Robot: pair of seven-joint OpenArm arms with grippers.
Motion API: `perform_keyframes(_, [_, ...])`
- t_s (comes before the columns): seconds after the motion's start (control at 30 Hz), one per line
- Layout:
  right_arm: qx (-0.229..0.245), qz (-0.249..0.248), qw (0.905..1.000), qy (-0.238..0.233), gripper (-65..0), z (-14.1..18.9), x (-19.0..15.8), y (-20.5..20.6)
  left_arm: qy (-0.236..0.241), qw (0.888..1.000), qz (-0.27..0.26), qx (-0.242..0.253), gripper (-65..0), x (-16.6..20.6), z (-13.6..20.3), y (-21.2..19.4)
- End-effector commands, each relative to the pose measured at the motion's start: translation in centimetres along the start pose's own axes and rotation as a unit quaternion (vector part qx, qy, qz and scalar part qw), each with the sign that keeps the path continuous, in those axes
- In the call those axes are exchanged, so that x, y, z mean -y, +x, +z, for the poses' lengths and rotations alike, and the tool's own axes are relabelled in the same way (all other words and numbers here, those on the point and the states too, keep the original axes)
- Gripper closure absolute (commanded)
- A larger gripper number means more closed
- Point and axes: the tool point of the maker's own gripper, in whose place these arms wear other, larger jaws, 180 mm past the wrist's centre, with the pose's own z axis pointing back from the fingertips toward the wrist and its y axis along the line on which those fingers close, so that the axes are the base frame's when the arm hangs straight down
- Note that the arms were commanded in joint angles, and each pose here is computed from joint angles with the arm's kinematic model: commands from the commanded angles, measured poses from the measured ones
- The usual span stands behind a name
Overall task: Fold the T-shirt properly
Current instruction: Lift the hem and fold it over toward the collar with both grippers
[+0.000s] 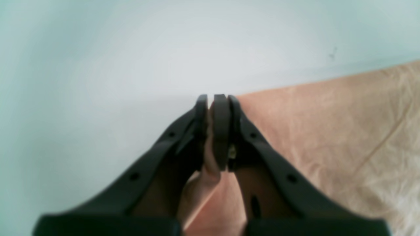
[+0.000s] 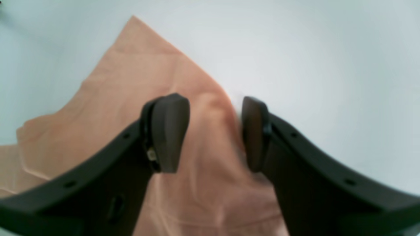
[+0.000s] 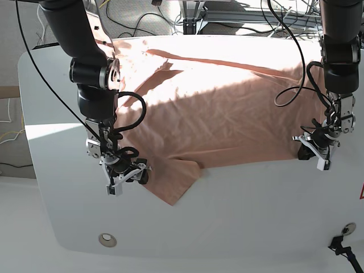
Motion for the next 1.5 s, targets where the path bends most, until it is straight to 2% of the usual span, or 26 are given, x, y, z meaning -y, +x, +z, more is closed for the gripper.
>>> perform_keyframes(0.0, [-0.014, 0.007, 0.9998, 0.01, -29.0, -0.3, -1.0, 0.3, 0.01, 1.0, -0.009, 0.007, 0.0, -1.0, 0.3, 1.4])
perform_keyframes(0.07, [-0.014, 0.006, 0.9998, 0.016, -28.8, -0.5, -1.7, 0.1, 0.01, 1.0, -0.009, 0.007, 0.0, -1.0, 0.3, 1.4])
perform_keyframes(0.13, [-0.015, 0.005, 0.9997, 0.018, -23.6, -0.6, -2.0, 0.0, 0.01, 1.0, -0.009, 0.007, 0.0, -1.0, 0.3, 1.4])
perform_keyframes(0.23, [-0.014, 0.005, 0.9997, 0.019, 0.0, -0.6, -2.2, 0.0, 0.009, 1.0, -0.009, 0.008, 0.0, -1.0, 0.3, 1.4])
perform_keyframes(0.4, [-0.001, 0.011, 0.9998, 0.02, 0.0, -0.5, -2.3, 1.2, 0.011, 1.0, -0.009, 0.015, 0.0, -1.0, 0.4, 1.8])
perform_keyframes(0.47, [0.023, 0.022, 0.9993, 0.02, 0.0, -0.2, -2.4, 3.1, 0.007, 0.998, -0.018, 0.052, 0.0, -0.6, 0.5, 3.6])
perform_keyframes(0.57, [0.02, 0.039, 0.9989, 0.017, 0.0, 0.4, -2.4, 4.3, 0.001, 0.996, -0.025, 0.083, 0.0, -0.1, 0.9, 4.0])
perform_keyframes(0.73, [0.035, 0.084, 0.9959, 0.006, 0.0, 2.7, -2.5, 7.4, -0.001, 0.994, -0.032, 0.109, 0.0, 0.1, 1.4, 5.4])
perform_keyframes(0.97, [0.027, 0.142, 0.9894, -0.007, 0.0, 6.7, -3.1, 8.1, 0.018, 0.985, -0.027, 0.172, 0.0, -0.9, 4.2, 7.9])
perform_keyframes(1.07, [0.018, 0.17, 0.9852, -0.01, 0.0, 8.4, -3.3, 7.5, 0.016, 0.984, -0.034, 0.176, 0.0, -0.7, 4.7, 7.8])
perform_keyframes(1.47, [0.008, 0.22, 0.974, -0.052, 0.0, 14.6, -3.3, 5.1, 0.003, 0.982, -0.092, 0.163, 0.0, 0.6, 7.8, 5.2])
